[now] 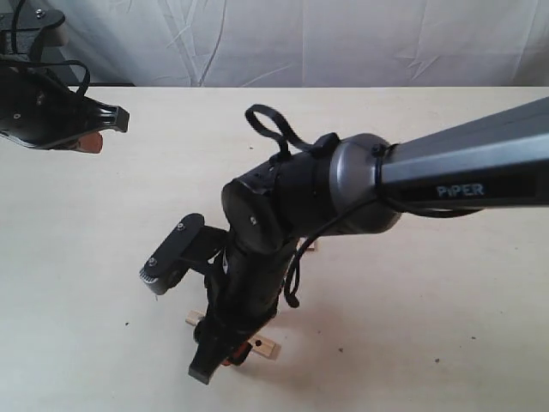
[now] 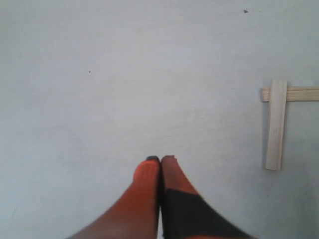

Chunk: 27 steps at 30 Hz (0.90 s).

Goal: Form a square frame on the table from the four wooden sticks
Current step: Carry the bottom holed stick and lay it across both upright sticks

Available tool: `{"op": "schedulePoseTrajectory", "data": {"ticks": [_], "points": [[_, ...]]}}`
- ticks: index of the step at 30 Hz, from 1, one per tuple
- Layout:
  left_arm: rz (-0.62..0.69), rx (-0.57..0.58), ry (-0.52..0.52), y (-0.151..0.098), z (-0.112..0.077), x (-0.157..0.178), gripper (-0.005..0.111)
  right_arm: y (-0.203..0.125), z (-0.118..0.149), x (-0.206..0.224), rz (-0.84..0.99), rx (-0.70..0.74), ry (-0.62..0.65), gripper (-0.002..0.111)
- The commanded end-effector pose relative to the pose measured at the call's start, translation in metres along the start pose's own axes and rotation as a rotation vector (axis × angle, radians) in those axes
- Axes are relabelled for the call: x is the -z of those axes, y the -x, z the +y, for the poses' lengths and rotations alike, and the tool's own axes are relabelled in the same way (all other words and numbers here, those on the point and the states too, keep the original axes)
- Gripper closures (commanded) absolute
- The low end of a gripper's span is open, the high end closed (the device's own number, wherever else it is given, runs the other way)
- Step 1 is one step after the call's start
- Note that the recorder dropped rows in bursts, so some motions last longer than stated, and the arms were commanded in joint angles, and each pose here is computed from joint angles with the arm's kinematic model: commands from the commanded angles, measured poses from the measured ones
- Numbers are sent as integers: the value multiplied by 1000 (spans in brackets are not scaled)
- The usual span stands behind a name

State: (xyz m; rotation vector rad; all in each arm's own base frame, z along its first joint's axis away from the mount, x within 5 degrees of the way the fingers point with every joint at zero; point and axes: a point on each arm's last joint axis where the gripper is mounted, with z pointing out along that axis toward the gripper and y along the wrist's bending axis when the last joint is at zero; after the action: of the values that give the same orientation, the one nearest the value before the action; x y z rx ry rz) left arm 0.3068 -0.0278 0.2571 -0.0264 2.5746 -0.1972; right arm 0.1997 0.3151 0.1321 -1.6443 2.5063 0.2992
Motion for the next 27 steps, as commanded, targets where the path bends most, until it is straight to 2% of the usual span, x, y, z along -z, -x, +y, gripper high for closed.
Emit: {"op": "schedulePoseTrajectory", "data": {"ticks": [1,7,9,13,21,27], "points": [[-27,1,-7,2,-2,3,107,4,-2,-9,-24,12,-32,49],[-32,6,-10,3,-2,3,107,6,-5,-11,-49,35,-65,51],[-38,6,-10,4,-2,3,107,6,-6,-11,-44,47,-73,60],[-40,7,-11,4,-2,3,107,6,-6,-11,-45,42,-70,85],[-49,19,-19,5,-3,3,107,6,-5,-4,-47,38,-67,108],[-55,19,-19,5,-3,3,107,5,-11,38,-80,129,-153,109]]}}
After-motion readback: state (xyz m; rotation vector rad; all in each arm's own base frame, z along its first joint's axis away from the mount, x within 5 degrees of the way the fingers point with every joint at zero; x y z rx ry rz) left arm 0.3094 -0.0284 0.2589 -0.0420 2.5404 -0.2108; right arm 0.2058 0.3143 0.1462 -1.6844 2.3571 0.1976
